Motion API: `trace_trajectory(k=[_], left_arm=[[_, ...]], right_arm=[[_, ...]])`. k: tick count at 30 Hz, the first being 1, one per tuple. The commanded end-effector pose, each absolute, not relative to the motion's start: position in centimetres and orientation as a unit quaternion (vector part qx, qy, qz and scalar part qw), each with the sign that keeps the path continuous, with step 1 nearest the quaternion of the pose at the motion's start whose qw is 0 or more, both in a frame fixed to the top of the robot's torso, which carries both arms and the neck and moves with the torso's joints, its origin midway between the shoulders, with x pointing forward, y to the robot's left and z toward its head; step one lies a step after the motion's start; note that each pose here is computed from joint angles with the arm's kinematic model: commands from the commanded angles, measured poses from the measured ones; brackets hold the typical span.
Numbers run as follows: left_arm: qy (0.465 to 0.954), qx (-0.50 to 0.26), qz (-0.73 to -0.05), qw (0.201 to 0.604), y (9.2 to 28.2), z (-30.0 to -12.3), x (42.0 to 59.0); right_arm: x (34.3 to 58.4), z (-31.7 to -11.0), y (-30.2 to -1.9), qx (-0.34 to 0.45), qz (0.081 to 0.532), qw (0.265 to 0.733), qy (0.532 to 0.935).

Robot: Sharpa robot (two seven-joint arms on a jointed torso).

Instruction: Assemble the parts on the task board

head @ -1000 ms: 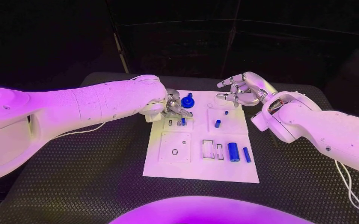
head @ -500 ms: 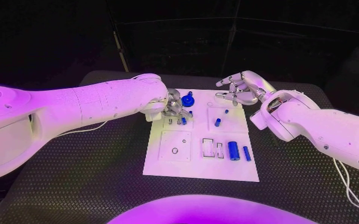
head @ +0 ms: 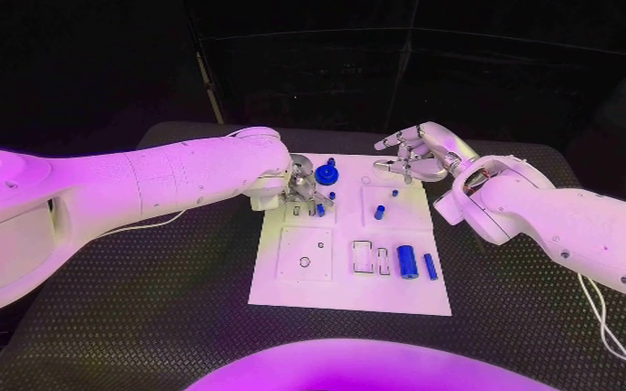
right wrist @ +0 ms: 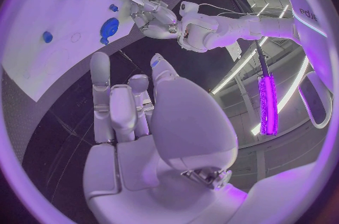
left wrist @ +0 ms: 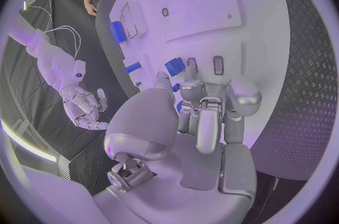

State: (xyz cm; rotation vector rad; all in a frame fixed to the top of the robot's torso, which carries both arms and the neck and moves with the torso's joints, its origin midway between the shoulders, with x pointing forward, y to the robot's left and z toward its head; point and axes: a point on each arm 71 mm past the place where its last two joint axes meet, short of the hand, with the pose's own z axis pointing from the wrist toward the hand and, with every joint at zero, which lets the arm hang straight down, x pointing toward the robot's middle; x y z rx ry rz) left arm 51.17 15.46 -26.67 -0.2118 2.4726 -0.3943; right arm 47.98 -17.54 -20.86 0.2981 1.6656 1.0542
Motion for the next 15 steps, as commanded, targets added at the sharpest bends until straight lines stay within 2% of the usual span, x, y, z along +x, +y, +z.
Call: trace_trajectory(k=[1,15], left_arm=[[0.939,-0.070,-0.143,0.304,15.44,-26.62,51.11],[0.943,-0.058,-0.147,0.294,14.82,-26.64,50.69]], right_arm=[[48.01,-20.73,-17.41,0.122,0.446,0.542,0.702],[48.09,-20.81,-17.23,0.121,0.447,0.541,0.702]])
